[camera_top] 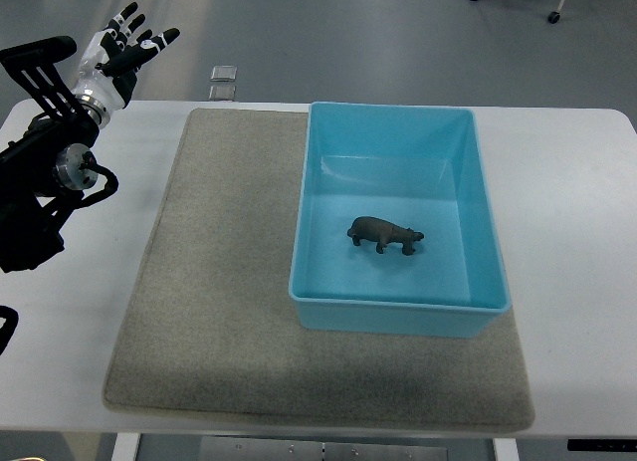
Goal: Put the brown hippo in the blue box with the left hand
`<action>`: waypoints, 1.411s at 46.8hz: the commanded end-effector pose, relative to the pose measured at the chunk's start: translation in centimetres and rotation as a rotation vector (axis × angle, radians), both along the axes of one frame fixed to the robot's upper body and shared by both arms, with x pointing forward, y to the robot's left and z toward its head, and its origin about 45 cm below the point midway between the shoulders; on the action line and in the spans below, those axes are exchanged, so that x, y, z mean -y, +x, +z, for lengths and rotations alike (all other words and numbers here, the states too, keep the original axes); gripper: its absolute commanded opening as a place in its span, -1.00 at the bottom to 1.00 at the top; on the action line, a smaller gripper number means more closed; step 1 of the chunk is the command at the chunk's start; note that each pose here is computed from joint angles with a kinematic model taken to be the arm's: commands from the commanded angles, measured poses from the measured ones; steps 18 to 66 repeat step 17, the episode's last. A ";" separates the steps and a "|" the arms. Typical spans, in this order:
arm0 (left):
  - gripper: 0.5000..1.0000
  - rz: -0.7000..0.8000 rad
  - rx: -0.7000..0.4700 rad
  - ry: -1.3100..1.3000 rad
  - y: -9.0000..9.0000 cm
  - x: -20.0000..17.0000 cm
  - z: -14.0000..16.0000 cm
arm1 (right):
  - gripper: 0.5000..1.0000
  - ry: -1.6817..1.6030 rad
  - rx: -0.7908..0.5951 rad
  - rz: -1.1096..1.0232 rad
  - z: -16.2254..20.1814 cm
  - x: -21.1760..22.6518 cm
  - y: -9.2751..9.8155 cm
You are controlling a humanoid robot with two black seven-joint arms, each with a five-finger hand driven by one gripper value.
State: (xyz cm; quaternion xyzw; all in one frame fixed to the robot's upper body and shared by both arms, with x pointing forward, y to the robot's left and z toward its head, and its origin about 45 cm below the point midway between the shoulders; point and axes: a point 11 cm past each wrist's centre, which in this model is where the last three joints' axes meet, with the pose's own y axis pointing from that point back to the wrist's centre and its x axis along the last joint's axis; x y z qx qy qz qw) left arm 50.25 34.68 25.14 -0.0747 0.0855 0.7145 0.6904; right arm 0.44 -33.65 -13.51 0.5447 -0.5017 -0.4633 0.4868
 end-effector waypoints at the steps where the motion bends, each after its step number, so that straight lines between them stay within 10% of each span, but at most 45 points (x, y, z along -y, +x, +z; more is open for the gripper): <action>1: 0.99 -0.002 0.004 -0.001 0.1 0.1 0.2 | 0.74 0.000 0.000 0.000 0.0 0.0 0.0; 66: 0.99 -0.001 0.002 -0.001 0.0 0.1 0.0 | 0.74 0.011 -0.003 -0.002 0.0 -0.2 -0.2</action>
